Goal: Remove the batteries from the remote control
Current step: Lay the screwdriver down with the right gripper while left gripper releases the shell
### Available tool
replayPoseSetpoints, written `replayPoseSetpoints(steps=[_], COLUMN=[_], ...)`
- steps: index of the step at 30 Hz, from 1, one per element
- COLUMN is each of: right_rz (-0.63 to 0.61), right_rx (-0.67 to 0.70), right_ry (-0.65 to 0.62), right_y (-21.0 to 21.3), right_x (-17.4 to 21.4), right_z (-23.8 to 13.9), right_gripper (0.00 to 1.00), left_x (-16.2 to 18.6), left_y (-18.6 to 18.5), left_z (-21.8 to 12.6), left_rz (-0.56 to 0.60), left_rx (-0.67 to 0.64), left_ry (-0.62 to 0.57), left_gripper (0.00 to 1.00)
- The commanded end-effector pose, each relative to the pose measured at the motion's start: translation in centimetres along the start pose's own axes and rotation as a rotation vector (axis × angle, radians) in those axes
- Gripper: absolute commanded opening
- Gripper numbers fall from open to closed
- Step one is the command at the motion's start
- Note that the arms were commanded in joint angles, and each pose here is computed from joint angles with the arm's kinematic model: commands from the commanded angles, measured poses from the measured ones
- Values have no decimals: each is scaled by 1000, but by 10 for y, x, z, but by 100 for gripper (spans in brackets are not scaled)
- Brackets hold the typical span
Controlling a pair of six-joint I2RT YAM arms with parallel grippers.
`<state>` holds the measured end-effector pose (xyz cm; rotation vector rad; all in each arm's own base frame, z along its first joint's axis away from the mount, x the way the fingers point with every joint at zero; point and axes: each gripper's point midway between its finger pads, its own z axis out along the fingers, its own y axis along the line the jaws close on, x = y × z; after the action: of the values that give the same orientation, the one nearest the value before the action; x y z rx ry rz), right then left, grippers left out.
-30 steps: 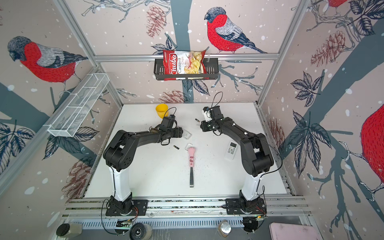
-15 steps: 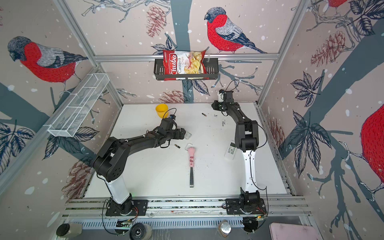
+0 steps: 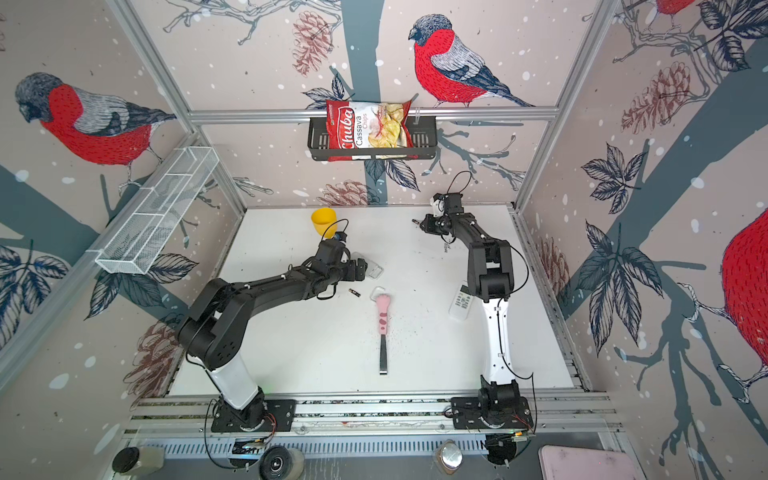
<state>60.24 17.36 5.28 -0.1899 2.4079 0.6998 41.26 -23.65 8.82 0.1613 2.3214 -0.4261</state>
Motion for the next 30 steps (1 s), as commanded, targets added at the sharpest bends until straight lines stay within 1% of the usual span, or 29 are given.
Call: replayPoseSetpoints(steps=[1,10,23,30], right_rz=[-5,-28,-99,-108], right_rx=[17,15,-15,-14], right_ry=[20,26,92,43], right_y=[-1,11,57,77], right_x=[6,9,46,44], right_z=[-5,-20,-43,-69], right_gripper=[0,0,0,0], left_x=[-7,-11,1,-3], left_y=[0,-2,1,2], left_z=[-2,-6,-20,-34], left_rz=[-12,-15,-38,-35], left_rx=[-1,3,25,22], left_ry=[-31,-48,-59,-82], left_gripper=[96,96,96,96])
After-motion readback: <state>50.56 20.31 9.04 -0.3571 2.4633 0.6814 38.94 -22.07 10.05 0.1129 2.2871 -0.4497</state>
